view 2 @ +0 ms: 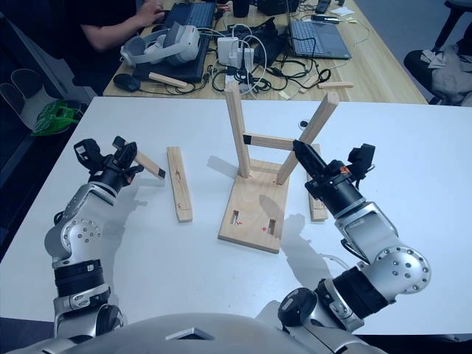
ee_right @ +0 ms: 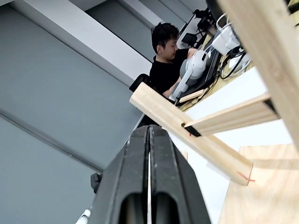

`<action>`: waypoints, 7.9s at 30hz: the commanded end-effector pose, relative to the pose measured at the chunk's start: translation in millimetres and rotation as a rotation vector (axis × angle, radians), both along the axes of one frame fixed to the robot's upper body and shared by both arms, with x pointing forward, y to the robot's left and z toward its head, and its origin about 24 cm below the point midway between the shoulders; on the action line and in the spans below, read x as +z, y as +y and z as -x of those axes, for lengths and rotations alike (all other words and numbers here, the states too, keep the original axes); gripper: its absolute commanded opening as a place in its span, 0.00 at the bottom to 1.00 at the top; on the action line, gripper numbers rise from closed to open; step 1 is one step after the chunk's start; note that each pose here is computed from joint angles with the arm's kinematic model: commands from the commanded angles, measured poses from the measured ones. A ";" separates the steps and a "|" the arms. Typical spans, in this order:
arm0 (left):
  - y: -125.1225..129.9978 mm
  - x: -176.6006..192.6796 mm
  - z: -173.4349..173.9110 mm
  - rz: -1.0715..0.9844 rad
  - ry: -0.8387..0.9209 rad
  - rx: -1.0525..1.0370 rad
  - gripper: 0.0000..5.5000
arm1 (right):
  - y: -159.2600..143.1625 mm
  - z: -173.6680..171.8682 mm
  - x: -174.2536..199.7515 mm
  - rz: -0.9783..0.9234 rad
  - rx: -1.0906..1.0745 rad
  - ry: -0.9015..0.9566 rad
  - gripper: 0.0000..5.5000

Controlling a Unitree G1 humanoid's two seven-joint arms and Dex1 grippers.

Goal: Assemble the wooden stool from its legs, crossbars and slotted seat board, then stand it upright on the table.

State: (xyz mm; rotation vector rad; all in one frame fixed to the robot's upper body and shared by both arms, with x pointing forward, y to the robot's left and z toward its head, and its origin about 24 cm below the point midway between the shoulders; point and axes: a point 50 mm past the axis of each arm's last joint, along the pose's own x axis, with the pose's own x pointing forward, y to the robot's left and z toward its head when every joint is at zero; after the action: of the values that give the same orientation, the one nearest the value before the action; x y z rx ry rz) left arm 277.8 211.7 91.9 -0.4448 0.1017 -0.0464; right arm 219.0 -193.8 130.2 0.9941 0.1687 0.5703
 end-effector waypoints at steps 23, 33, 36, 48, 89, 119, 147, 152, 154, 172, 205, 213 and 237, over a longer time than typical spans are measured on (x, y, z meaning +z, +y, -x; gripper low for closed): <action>-31.9 -9.7 -4.9 0.318 0.195 0.091 0.07 | 7.0 -1.4 0.7 -0.040 0.048 0.024 0.00; -30.1 -16.3 -11.6 0.267 0.229 0.131 0.07 | 8.6 -0.9 2.4 -0.058 0.055 0.025 0.00; -28.3 -17.0 -12.2 0.254 0.237 0.147 0.07 | 9.1 -1.1 2.5 -0.061 0.056 0.025 0.00; -26.0 -7.9 -15.8 0.280 0.245 0.225 0.07 | 9.5 -1.7 1.9 -0.070 0.062 0.031 0.00; -35.1 -0.1 -44.2 -0.226 0.212 -0.215 0.07 | 12.2 -4.6 2.8 -0.063 0.064 0.031 0.00; -27.1 -41.5 -27.0 -0.601 0.139 -0.573 0.07 | 8.1 -8.2 0.7 -0.051 0.080 0.049 0.00; -18.0 -34.7 -23.4 -0.454 -0.065 -0.367 0.20 | 6.1 -9.7 1.0 -0.068 0.074 0.058 0.00; -16.4 17.5 -34.3 -0.495 -0.223 -0.317 0.34 | 5.5 -10.0 0.3 -0.080 0.073 0.061 0.00; -17.3 52.2 -44.6 -0.510 -0.314 -0.285 0.36 | 4.9 -8.8 0.1 -0.087 0.067 0.062 0.00; -31.8 -17.6 -53.0 -0.560 0.123 -0.345 0.36 | 7.1 -9.7 2.6 -0.100 0.081 0.067 0.00; -50.7 102.5 -78.7 -0.445 -0.220 -0.283 0.36 | 6.3 -10.9 0.8 -0.109 0.092 0.072 0.00; -55.1 55.6 -81.9 -0.439 0.008 -0.303 0.36 | 9.2 -9.2 0.8 -0.117 0.105 0.070 0.00; -15.6 66.1 -23.2 -0.565 0.100 -0.367 0.36 | 5.9 -2.0 0.0 -0.143 0.064 0.070 0.00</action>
State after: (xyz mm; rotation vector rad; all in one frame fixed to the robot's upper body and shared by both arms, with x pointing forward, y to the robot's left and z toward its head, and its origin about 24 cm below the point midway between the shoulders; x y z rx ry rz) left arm 314.2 205.1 160.6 0.1300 0.2231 -0.2479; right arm 223.5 -185.8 129.0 1.1420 0.2356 0.6268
